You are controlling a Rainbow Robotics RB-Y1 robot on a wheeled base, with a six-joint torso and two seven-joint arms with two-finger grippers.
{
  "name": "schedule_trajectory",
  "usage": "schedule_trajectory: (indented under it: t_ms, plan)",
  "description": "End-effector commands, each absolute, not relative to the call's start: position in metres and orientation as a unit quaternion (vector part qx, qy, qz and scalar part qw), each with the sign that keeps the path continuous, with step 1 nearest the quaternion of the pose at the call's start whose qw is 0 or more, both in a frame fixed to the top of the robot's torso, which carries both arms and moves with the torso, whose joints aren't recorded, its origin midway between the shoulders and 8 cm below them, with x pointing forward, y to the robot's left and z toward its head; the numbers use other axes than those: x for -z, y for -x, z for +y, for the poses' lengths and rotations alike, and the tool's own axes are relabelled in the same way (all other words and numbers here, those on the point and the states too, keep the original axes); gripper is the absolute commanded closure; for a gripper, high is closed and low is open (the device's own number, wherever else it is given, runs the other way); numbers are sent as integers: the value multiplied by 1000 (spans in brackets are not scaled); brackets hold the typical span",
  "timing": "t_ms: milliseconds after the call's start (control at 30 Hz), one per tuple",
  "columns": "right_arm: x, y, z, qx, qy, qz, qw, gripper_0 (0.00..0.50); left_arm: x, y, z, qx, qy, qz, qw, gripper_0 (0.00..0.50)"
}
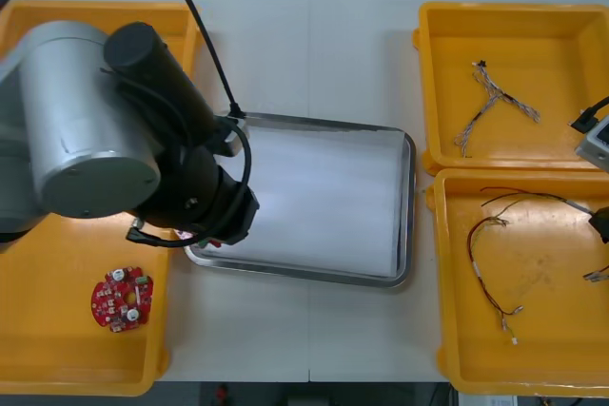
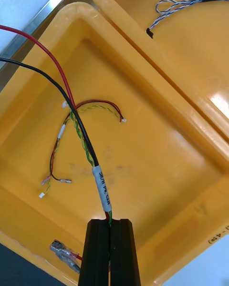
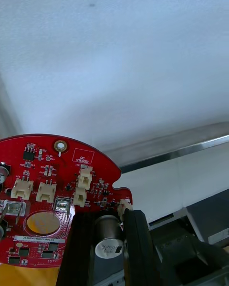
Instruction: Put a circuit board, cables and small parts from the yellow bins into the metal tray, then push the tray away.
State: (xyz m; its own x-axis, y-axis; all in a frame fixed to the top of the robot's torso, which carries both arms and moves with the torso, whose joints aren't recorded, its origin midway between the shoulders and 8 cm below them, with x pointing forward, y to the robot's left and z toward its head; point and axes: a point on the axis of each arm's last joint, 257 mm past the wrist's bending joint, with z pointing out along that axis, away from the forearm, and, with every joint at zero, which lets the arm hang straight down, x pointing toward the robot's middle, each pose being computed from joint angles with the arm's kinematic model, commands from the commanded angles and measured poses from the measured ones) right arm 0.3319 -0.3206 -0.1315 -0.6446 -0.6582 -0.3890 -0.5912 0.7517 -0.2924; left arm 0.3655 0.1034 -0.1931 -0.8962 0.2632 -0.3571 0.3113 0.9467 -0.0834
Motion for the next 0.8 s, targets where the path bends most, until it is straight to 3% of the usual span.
schedule_trajectory:
  t_ms: [33,300,800]
  plan:
    - [106,-338,-324,103,355,892,259,500,193,-380,70,85,-187,958,201,500]
    - [99,-340,-320,110,373,884,259,500,230,-401,56,85,-185,956,212,500]
    - [97,-341,-315,118,396,876,249,500,257,-422,51,84,-183,953,227,500]
